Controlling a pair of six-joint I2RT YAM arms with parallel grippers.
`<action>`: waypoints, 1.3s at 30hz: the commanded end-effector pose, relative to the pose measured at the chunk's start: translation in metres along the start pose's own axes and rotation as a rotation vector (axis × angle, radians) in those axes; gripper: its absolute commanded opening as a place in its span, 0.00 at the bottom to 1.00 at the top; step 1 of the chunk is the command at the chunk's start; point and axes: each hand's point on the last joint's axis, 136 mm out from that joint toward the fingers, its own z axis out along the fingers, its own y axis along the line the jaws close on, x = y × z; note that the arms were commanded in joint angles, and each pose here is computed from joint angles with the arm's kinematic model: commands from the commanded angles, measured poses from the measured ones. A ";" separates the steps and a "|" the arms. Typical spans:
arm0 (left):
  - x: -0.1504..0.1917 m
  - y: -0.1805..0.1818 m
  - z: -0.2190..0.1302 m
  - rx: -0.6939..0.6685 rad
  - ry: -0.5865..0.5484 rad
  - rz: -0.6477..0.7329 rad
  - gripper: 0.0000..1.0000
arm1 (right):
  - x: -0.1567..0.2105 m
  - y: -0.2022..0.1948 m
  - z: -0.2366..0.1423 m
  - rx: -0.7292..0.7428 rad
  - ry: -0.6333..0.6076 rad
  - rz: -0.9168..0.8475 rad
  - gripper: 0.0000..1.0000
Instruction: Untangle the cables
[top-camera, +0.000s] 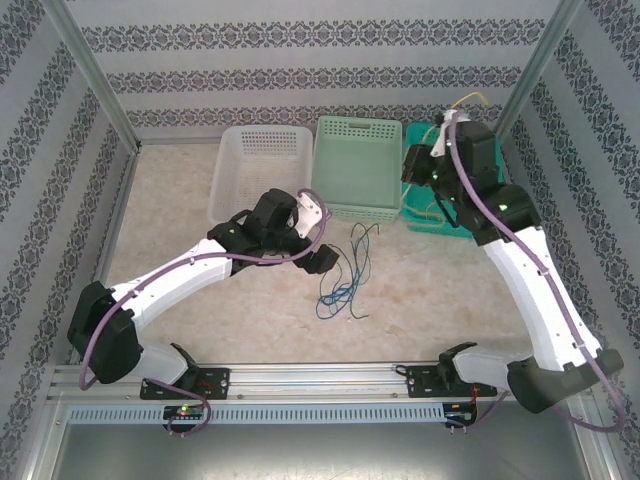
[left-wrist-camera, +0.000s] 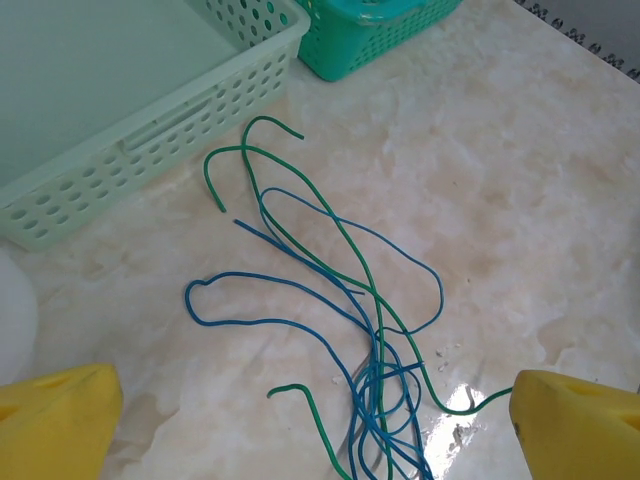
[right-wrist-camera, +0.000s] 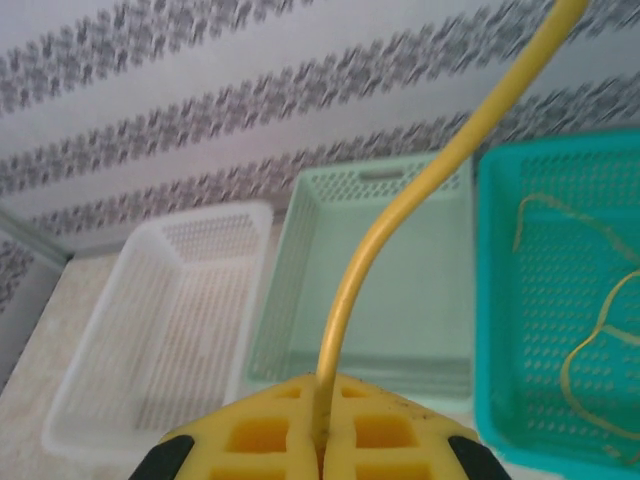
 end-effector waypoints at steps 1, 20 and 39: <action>-0.008 0.000 0.001 -0.015 -0.038 -0.011 1.00 | -0.019 -0.024 0.002 0.130 -0.059 -0.124 0.00; 0.003 0.001 -0.002 -0.020 -0.027 -0.014 1.00 | 0.006 -0.126 0.152 0.293 0.125 -0.130 0.05; 0.009 0.011 -0.011 -0.065 -0.015 -0.018 1.00 | 0.132 -0.199 0.251 0.390 0.755 0.020 0.59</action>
